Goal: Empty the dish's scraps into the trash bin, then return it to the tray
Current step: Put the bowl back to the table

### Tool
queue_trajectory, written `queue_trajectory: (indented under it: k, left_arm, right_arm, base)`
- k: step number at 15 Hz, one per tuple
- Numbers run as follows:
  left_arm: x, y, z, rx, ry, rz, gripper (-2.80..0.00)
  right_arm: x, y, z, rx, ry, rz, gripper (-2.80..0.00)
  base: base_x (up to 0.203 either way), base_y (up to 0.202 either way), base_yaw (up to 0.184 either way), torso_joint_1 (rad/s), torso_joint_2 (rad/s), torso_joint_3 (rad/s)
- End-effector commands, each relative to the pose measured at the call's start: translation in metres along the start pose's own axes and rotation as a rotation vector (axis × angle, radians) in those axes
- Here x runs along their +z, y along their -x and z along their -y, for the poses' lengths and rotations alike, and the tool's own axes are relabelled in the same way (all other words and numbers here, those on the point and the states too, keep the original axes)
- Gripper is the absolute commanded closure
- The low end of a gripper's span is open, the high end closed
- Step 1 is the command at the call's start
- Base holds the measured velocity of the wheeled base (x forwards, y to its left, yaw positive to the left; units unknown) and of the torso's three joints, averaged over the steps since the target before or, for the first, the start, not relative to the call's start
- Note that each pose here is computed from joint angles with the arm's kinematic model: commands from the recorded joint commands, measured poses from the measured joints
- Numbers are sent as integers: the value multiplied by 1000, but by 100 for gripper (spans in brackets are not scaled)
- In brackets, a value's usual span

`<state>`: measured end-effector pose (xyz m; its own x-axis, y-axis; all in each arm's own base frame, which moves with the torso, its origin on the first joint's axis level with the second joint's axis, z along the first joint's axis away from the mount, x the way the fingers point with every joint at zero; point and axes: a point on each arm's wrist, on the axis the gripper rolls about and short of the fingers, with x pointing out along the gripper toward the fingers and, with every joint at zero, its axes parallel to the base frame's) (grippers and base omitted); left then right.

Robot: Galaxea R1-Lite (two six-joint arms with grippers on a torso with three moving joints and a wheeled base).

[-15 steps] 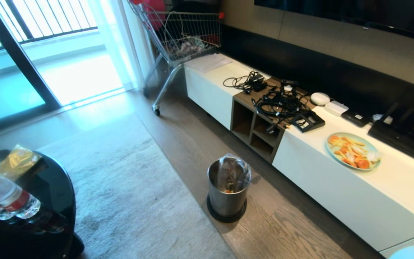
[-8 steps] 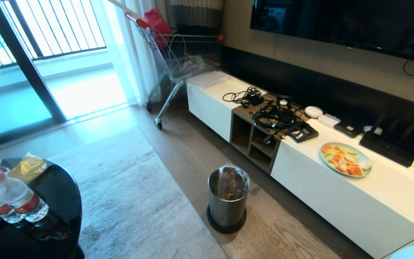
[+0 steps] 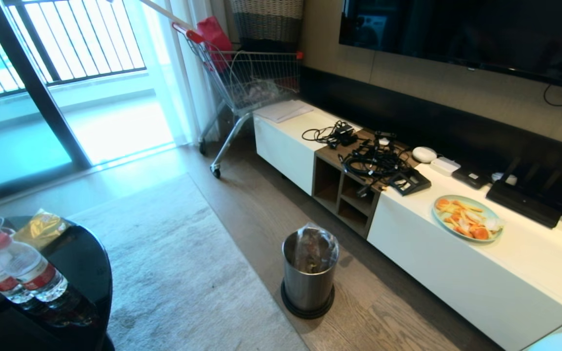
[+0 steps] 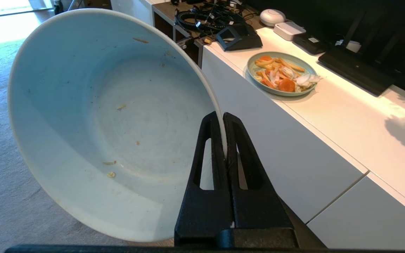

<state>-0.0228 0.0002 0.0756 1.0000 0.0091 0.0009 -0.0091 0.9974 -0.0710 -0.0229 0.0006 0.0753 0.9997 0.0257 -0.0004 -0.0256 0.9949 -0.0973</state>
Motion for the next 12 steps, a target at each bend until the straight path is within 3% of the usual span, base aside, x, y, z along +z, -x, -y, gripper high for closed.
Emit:
queue_trajectory:
  k: [1, 10, 12]
  left_arm:
    - [0, 0, 0, 0, 1, 1, 0]
    - [0, 0, 0, 0, 1, 1, 0]
    - [0, 0, 0, 0, 1, 1, 0]
  right_arm:
    - [0, 0, 0, 0, 1, -1, 0]
    - [0, 0, 0, 0, 1, -1, 0]
    - [0, 0, 0, 0, 1, -1, 0]
  base:
    - [0, 0, 0, 0, 0, 0]
    - [0, 0, 0, 0, 0, 0]
    - [-160, 0, 0, 3, 4, 3]
